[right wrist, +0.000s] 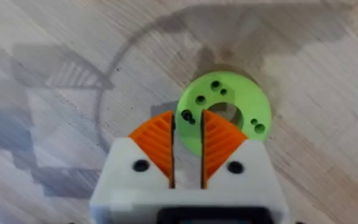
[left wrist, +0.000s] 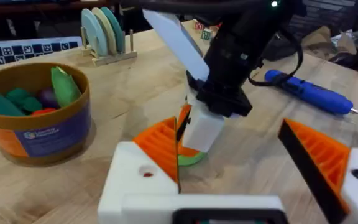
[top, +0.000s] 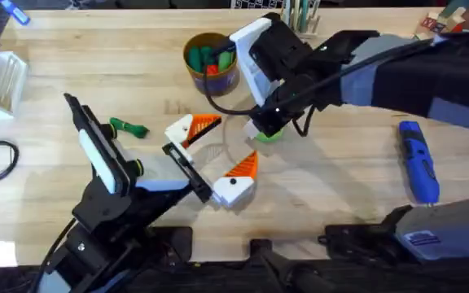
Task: Pick up the gripper from the table and insert it into the empty holder that is missing its gripper. Then pick up a screw, insert it into the mounting hole, and use the screwdriver to tighten it. Finally, clean up the table by picking up the vegetable and placing it into the bucket.
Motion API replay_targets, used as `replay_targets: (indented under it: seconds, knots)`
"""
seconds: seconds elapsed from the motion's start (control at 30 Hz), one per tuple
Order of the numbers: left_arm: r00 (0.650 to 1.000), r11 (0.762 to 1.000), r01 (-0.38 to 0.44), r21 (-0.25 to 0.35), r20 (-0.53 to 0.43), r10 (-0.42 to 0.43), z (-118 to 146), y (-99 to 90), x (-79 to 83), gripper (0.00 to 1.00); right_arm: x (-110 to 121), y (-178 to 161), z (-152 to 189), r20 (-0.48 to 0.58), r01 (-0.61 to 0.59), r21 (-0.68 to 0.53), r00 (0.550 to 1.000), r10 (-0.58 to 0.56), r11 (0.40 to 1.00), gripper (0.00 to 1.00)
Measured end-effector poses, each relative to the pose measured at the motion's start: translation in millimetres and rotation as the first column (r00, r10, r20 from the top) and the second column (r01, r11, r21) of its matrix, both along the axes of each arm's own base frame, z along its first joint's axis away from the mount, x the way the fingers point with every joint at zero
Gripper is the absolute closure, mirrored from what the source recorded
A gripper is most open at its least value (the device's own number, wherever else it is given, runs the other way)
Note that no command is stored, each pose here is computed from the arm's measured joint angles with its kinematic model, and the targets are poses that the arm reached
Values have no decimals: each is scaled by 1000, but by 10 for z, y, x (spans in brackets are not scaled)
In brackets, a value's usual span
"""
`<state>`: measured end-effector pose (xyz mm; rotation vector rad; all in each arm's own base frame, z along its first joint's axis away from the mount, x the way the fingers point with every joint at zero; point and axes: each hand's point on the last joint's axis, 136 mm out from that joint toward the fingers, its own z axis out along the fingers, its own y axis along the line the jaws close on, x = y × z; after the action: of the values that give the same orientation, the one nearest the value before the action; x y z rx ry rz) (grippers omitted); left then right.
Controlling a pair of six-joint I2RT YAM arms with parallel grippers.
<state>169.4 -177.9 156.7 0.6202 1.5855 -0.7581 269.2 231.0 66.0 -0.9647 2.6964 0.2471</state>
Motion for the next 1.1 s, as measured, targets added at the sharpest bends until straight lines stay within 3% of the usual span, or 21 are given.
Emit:
replay_targets:
  seconds: [0.1,0.5,0.6,0.93,1.1]
  knots:
    - [1000,1000,0,0,0,0,-1,0,0,15,2,2,-6,0,-2,-1,1000,2,1000,811]
    - [1000,1000,0,0,0,0,1,0,0,16,35,22,-103,-5,-2,-10,1000,2,1000,826]
    - [1000,1000,0,0,0,0,-1,0,0,16,34,34,-104,-4,-7,-8,1000,7,1000,984]
    - [1000,1000,0,0,0,0,0,0,0,15,-5,-15,-75,-29,-5,-30,1000,4,1000,994]
    - [1000,1000,0,0,0,0,0,0,0,15,131,-29,272,18,-2,-3,1000,2,1000,994]
